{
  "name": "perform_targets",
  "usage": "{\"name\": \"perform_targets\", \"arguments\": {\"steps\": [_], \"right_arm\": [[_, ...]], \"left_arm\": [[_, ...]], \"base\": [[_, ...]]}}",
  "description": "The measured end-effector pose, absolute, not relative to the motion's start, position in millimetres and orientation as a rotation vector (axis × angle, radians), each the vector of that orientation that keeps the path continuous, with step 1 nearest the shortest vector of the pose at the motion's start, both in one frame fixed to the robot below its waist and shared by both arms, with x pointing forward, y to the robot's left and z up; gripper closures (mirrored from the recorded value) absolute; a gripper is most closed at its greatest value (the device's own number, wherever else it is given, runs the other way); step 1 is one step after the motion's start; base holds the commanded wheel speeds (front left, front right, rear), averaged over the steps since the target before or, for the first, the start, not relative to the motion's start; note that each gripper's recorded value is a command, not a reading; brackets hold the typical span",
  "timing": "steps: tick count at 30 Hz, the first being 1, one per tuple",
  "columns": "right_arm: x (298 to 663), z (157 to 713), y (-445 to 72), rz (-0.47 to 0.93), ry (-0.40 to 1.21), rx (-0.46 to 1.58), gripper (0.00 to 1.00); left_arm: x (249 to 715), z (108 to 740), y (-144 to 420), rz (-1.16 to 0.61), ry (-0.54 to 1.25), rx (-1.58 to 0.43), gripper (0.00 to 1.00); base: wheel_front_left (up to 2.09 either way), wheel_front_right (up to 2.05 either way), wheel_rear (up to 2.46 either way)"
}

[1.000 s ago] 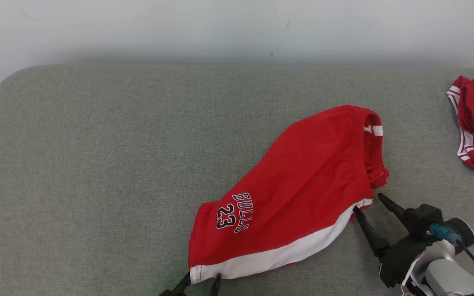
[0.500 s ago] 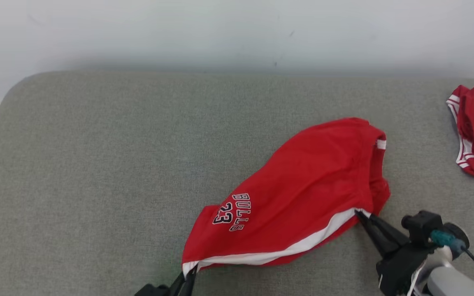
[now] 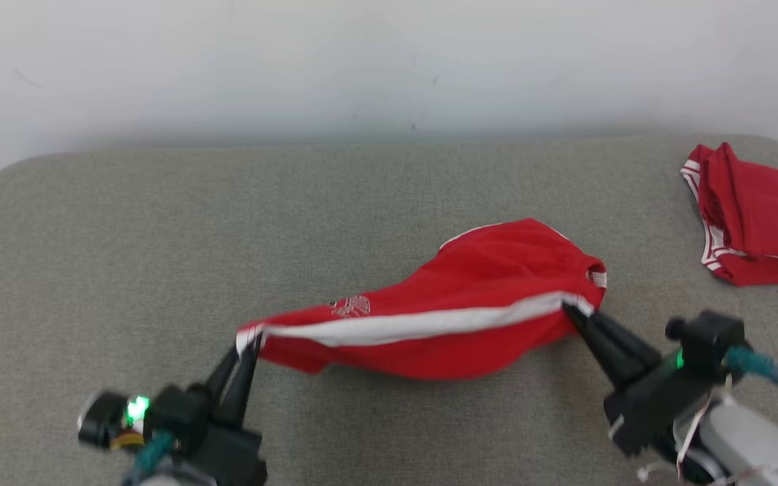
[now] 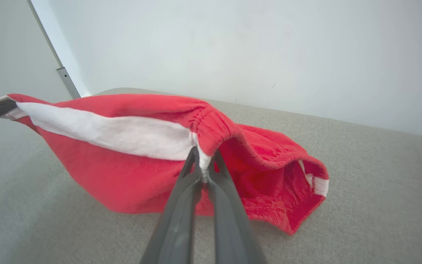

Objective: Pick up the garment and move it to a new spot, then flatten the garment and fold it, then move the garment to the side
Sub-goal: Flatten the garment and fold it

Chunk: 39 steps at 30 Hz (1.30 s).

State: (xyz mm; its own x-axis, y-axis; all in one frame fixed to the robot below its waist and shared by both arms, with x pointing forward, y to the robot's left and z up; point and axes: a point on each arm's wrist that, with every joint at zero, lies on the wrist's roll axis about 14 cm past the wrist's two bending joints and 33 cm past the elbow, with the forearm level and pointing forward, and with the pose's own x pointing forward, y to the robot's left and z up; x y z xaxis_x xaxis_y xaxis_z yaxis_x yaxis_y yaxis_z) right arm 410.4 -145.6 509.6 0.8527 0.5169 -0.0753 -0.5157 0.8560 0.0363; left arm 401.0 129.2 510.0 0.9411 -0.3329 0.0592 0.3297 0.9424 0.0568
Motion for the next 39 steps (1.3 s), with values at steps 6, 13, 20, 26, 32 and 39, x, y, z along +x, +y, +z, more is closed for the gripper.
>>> {"name": "perform_targets", "arguments": {"steps": [6, 13, 20, 26, 32, 39], "right_arm": [[472.6, 585.4, -144.0, 0.536, -0.07, 0.035, 1.0], [548.6, 655.3, -150.2, 0.502, -0.15, 0.071, 1.0], [623.4, 705.8, -149.2, 0.477, -0.223, 0.086, 1.0], [671.2, 716.3, -143.7, 0.466, -0.242, 0.084, 1.0], [702.6, 705.3, -137.4, 0.465, -0.236, 0.023, 1.0], [720.7, 660.4, -134.8, 0.474, -0.162, -0.013, 1.0]], "left_arm": [[472.7, 592.5, 119.9, -0.431, -0.241, 0.164, 1.0], [549.4, 679.2, 115.4, -0.454, -0.376, 0.148, 1.0], [620.6, 738.3, 108.7, -0.46, -0.472, 0.103, 1.0], [667.3, 761.9, 112.7, -0.434, -0.531, 0.139, 1.0], [698.1, 753.2, 104.5, -0.454, -0.529, 0.155, 1.0], [721.5, 709.3, 111.4, -0.452, -0.465, 0.134, 1.0]], "base": [[0.0, 0.0, 0.0], [0.0, 0.0, 0.0], [0.0, 0.0, 0.0], [0.0, 0.0, 0.0], [0.0, 0.0, 0.0], [0.0, 0.0, 0.0]]}}
